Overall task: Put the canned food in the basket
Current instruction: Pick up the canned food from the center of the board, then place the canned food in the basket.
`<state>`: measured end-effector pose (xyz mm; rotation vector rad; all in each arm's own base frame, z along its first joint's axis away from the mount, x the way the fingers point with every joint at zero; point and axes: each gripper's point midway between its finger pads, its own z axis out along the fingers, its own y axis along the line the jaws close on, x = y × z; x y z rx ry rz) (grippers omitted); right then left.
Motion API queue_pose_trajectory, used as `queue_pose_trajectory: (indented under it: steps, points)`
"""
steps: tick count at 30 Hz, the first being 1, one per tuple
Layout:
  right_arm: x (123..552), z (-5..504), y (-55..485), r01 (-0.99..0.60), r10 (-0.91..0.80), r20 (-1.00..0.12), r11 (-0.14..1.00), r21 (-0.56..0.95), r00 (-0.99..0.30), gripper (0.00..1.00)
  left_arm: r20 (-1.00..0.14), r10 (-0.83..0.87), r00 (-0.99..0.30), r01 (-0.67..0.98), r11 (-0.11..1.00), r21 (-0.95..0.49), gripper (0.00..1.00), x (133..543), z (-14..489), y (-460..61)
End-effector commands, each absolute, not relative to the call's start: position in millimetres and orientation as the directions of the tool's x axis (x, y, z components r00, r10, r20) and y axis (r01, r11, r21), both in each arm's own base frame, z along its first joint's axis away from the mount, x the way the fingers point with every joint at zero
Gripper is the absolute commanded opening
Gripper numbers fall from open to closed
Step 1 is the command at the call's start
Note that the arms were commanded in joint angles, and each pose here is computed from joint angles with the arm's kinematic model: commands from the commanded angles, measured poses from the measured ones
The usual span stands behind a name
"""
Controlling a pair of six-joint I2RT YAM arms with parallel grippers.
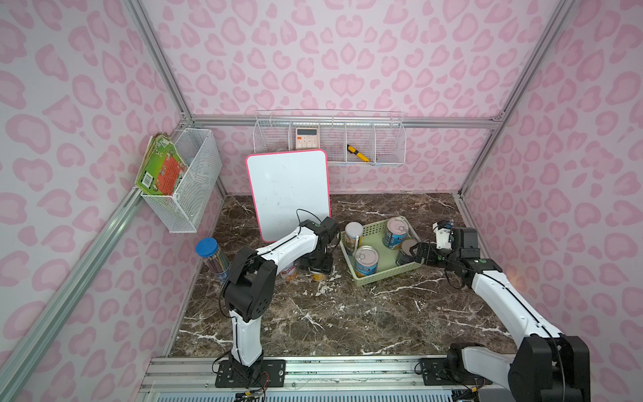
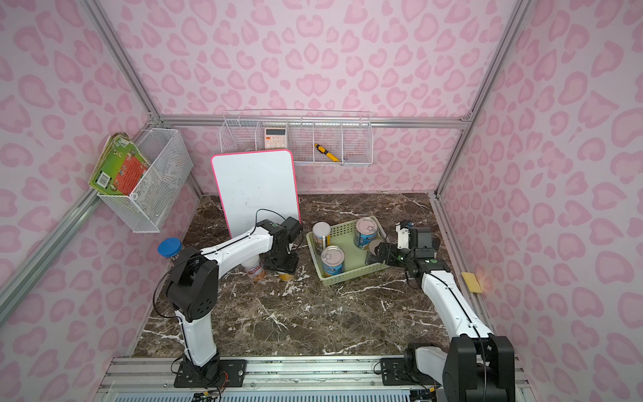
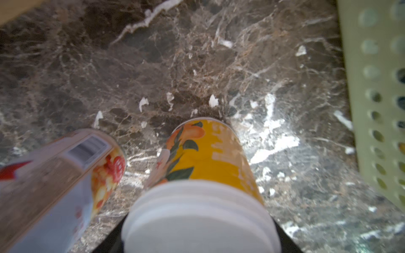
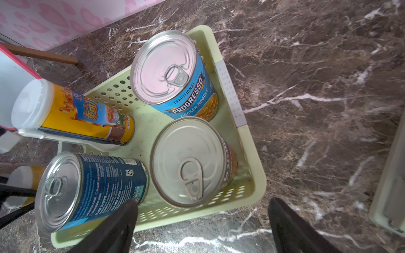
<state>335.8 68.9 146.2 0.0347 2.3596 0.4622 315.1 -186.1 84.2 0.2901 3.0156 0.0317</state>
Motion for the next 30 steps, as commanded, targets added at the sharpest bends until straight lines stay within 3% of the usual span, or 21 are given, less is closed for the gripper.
queue_pose_trajectory:
  steps: [1, 5, 14, 24, 30]
  points:
    - [337.7, 148.2, 67.4, -0.110, 0.144, -0.670, 0.940, 0.322, -0.728, 0.96, -0.114, 0.217, -0.969, 0.212, 0.976, 0.054, 0.18, 295.0, 118.8, -180.5]
    - [338.3, 147.9, 63.1, -0.091, 0.146, -0.670, 0.948, 0.306, -0.728, 0.96, -0.210, 0.276, -0.938, 0.272, 0.961, 0.048, 0.13, 281.9, 178.0, -197.0]
    - [335.1, 147.2, 49.4, -0.029, 0.189, -0.675, 0.954, 0.297, -0.713, 0.96, -0.451, 0.510, -0.732, 0.583, 0.812, -0.027, 0.12, 293.7, 259.7, -308.9]
    - [324.5, 140.1, 48.2, -0.013, 0.215, -0.674, 0.949, 0.316, -0.707, 0.96, -0.534, 0.623, -0.572, 0.765, 0.640, -0.073, 0.08, 325.2, 256.6, -413.2]
    - [316.8, 132.3, 47.1, -0.007, 0.220, -0.674, 0.949, 0.317, -0.705, 0.96, -0.483, 0.676, -0.557, 0.795, 0.603, -0.073, 0.04, 332.0, 214.4, -428.4]
